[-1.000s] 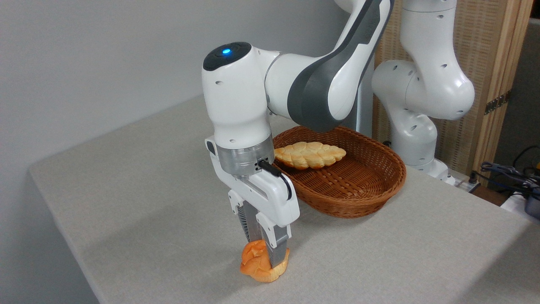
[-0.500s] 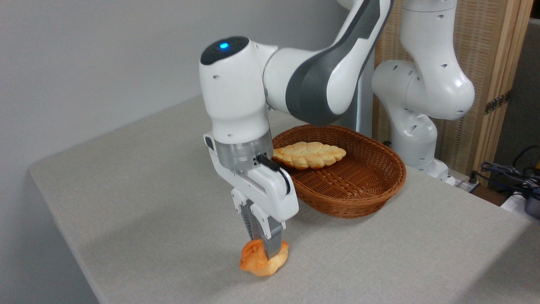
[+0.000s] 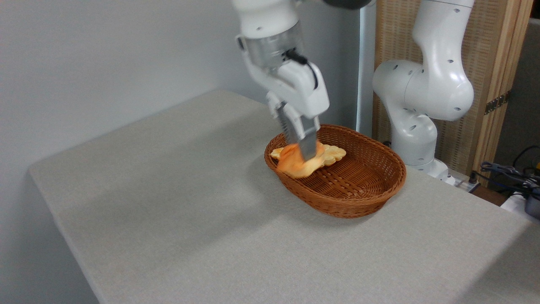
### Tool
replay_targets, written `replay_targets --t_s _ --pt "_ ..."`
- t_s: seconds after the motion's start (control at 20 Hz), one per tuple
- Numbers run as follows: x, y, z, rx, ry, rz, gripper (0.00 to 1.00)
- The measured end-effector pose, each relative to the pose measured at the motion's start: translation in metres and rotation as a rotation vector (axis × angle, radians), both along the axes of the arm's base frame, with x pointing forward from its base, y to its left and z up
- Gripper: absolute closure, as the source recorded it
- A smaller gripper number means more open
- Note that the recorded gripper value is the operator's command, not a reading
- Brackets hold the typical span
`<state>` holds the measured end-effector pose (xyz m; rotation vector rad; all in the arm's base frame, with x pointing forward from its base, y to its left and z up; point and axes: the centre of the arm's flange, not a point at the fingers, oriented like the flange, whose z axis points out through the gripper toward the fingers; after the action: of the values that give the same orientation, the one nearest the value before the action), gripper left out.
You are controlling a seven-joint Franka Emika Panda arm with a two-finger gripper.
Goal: Put bread into the basket
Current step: 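Lift the orange bun and carry it into the wicker basket, then open the gripper to release the bun and raise it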
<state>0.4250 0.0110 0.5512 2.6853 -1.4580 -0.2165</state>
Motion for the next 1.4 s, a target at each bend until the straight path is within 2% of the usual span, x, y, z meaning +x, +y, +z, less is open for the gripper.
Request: replay_targets --t_s 0.1,0.25,0.35,0.45,0.5,0.55,0.6,0.65,0.75,0.85,1.4 --pt "-0.030 -0.015 -0.010 -0.010 0.041 -0.062 0.63" --pt "-0.059 -0.032 -0.041 -0.034 0.100 -0.128 0.63" --pt "-0.065 -0.027 -0.060 -0.038 0.135 -0.153 0.61" --pt "-0.063 -0.009 -0.075 -0.069 0.146 -0.157 0.58" --pt "-0.061 0.000 -0.081 -0.092 0.145 -0.160 0.53" --pt "-0.060 0.008 -0.085 -0.108 0.144 -0.158 0.38" --pt "-0.060 0.012 -0.086 -0.118 0.143 -0.159 0.30" --pt "-0.059 0.014 -0.086 -0.121 0.141 -0.161 0.28" --pt "-0.059 0.011 -0.086 -0.121 0.137 -0.167 0.10" --pt "-0.059 0.009 -0.086 -0.120 0.137 -0.173 0.00" --pt "-0.058 0.001 -0.088 -0.118 0.142 -0.194 0.00"
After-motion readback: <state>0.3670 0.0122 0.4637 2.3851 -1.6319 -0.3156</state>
